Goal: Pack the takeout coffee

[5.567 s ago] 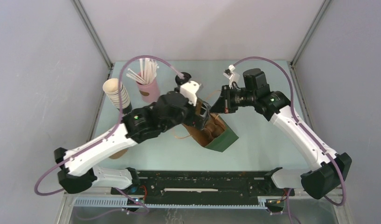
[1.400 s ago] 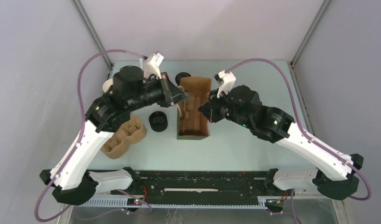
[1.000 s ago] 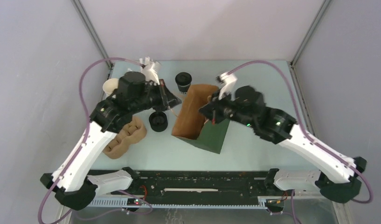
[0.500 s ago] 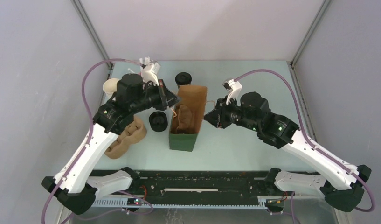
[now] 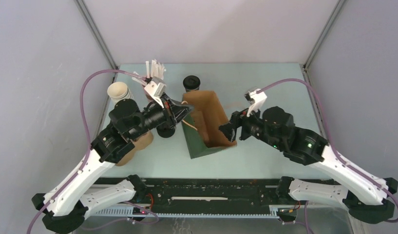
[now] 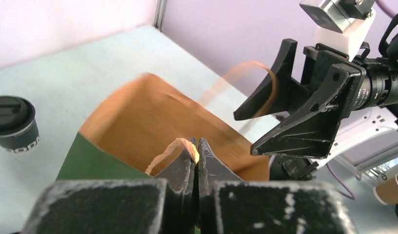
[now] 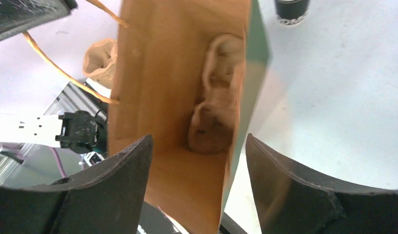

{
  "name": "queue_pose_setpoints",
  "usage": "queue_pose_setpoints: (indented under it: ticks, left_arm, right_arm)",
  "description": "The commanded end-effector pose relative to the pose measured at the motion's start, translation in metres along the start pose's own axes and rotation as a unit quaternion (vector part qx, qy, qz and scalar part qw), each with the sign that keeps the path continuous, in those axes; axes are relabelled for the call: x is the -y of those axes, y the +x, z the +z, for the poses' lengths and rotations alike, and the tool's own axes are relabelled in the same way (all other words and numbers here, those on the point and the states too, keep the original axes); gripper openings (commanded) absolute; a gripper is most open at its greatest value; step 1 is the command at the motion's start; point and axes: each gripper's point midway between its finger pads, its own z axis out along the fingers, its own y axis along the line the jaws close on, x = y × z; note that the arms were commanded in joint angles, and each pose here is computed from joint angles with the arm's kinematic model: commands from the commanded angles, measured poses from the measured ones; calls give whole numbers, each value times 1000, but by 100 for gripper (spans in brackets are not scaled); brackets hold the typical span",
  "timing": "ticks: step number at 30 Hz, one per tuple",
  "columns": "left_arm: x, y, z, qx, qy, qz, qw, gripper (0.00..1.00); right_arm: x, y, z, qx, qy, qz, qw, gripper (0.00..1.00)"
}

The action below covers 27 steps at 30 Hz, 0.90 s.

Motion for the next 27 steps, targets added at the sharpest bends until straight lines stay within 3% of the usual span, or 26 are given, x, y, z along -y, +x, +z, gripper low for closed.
queue_pose_setpoints:
  ticks: [1,5,10,16,24,27]
  left_arm:
    - [2,-29,3,76,-2,26,997,0]
    - [7,-20,8,72,14,18,997,0]
    - [13,-16,22,78,31,-7,996,0]
    - [16,-26,39,84,39,-28,995,0]
    - [36,-27,61,69,95,-48,992,0]
    - [45,-33,63,72,118,-54,989,0]
  right_arm:
    - [31,-8,-32,23,64,-18,998,80]
    - [49,-6,-62,27,96,-19,995,84]
    - [40,-33,-94,60,75,2,995,85]
    - [0,-61,-85,56,7,7,998,82]
    - [-8,-79,-39,20,34,80,996,42]
    - [-3,-69,-19,-6,46,88,995,38]
